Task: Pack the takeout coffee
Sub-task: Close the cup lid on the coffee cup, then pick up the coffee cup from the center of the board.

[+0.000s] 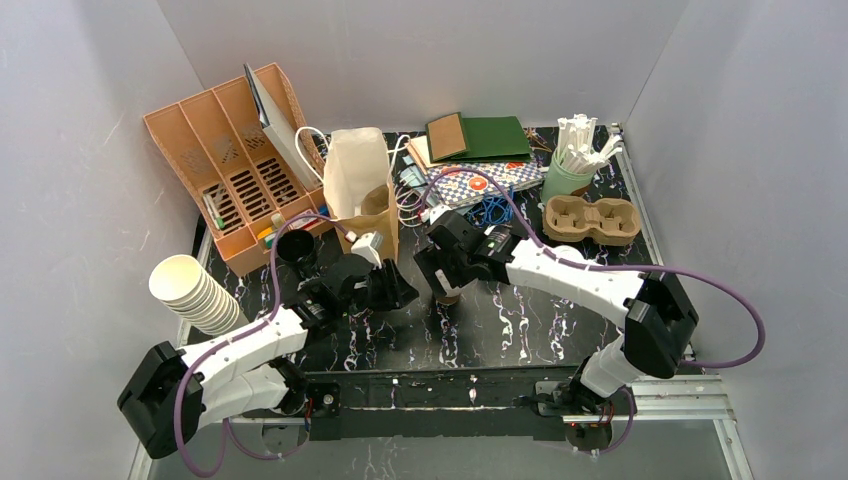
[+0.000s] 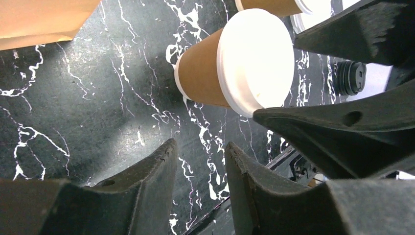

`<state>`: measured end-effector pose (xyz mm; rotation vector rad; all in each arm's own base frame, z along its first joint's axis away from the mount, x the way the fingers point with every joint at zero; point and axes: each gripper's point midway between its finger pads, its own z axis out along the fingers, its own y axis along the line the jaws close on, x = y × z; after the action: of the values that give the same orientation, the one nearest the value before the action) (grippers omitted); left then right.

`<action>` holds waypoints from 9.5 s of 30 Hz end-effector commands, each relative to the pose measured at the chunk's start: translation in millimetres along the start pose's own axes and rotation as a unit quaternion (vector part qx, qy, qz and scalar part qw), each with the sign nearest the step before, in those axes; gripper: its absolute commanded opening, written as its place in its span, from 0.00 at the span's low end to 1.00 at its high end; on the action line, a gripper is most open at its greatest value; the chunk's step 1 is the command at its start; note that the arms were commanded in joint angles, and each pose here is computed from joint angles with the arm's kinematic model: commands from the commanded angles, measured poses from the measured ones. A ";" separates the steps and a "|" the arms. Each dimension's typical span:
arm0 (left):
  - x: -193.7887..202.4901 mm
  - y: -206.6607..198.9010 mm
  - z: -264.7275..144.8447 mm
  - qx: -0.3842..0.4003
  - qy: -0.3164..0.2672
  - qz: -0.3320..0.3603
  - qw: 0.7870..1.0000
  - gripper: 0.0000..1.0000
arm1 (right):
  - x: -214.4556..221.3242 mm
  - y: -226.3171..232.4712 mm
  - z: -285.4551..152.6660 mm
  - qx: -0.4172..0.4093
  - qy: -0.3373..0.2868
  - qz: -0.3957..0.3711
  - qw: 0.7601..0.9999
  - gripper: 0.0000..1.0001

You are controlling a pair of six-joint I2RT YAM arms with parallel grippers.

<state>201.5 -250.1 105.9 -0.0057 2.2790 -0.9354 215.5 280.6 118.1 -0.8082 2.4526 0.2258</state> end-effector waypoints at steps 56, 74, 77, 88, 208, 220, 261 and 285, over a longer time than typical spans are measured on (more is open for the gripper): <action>-58.0 -52.5 57.7 0.042 -0.019 0.147 0.988 0.46 | 2.4 -4.8 -16.4 -0.085 -0.097 0.479 0.868 0.31; -37.5 -40.9 66.3 0.038 0.017 0.142 0.989 0.43 | 15.9 -12.4 -2.1 -0.066 -0.075 0.496 0.863 0.33; -34.2 -39.0 66.2 0.038 0.022 0.140 0.989 0.43 | 17.2 -13.0 -0.8 -0.066 -0.073 0.496 0.863 0.33; -39.2 -46.0 55.3 0.041 0.019 0.134 0.990 0.42 | 1.9 -25.6 -12.3 -0.062 -0.096 0.482 0.868 0.32; -92.4 -91.1 -21.2 -0.012 0.025 0.142 0.989 0.62 | -38.0 -42.8 -40.6 -0.038 -0.054 0.184 0.981 0.98; -93.5 -92.7 -105.8 -0.005 0.009 0.141 0.990 0.58 | -44.9 -25.7 -27.2 -0.052 -0.040 0.034 0.997 0.98; -96.0 -67.8 -131.4 -0.062 -0.005 0.153 0.986 0.57 | -29.1 -6.8 13.2 -0.053 0.062 -0.017 0.996 0.80; -91.5 -57.7 -130.2 -0.076 -0.003 0.155 0.985 0.57 | 14.0 -5.9 26.0 -0.010 0.104 -0.022 0.994 0.85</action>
<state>185.7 -195.3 264.9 0.2632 2.2635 -0.6180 240.0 292.3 114.8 -0.9057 2.5375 0.2261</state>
